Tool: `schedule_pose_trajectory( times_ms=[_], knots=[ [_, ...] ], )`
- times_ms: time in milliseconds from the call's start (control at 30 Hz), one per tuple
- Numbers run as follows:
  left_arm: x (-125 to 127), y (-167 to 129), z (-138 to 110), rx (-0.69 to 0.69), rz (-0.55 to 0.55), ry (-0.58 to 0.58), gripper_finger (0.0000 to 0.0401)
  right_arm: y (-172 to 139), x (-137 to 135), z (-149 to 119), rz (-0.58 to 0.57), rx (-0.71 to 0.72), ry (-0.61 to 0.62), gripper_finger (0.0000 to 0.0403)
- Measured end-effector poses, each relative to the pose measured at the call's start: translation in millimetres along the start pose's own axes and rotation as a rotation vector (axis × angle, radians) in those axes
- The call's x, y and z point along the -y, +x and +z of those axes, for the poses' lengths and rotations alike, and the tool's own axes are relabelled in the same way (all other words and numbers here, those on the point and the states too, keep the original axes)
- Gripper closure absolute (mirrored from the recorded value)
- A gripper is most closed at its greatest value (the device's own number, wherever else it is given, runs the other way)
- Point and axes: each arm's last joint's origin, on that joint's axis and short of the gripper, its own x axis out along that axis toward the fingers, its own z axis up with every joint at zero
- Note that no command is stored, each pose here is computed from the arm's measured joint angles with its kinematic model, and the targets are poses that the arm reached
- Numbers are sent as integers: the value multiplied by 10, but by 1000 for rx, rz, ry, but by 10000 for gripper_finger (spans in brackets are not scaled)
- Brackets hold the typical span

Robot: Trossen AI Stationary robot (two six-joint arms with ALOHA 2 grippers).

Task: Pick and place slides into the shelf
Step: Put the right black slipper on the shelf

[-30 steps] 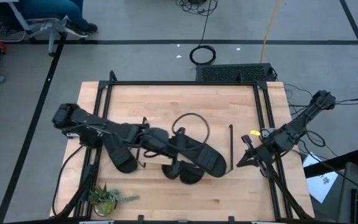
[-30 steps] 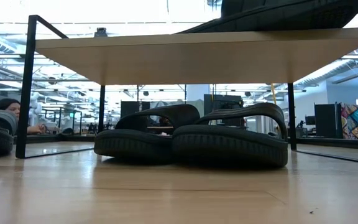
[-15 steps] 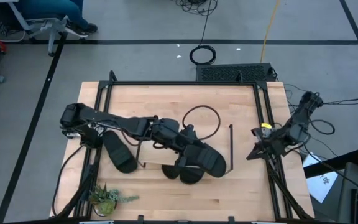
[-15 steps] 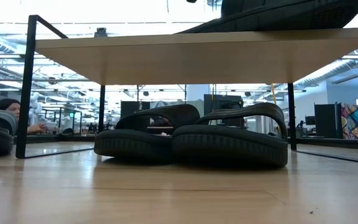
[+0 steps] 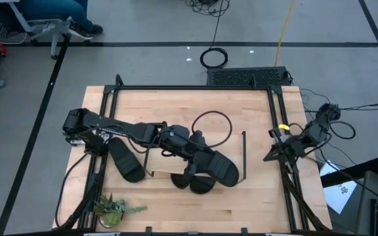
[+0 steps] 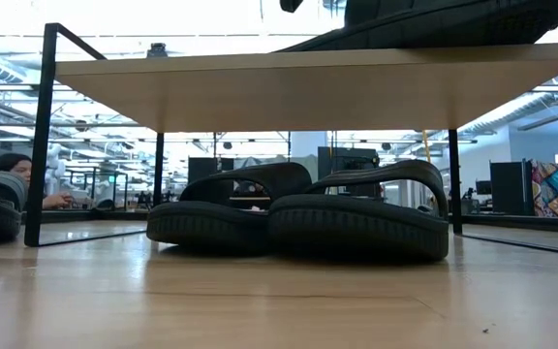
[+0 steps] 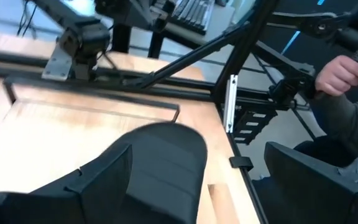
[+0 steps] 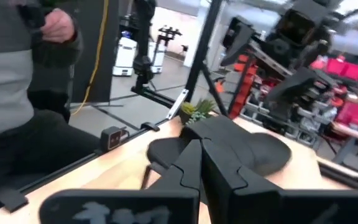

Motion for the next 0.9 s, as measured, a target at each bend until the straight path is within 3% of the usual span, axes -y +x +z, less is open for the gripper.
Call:
schedule_pose_trajectory(
  times_ms=[167,533,900],
  knots=[
    [-18,-1,-55,-51,28,-122,38,-9,13,-25,-33,-24,59,403],
    [-56,19,-129,-117,50,-439,38,35,-3,-76,-65,-21,52,403],
    [-174,327,-330,-155,66,-549,38,35,-4,-78,-64,-23,31,403]
  ],
)
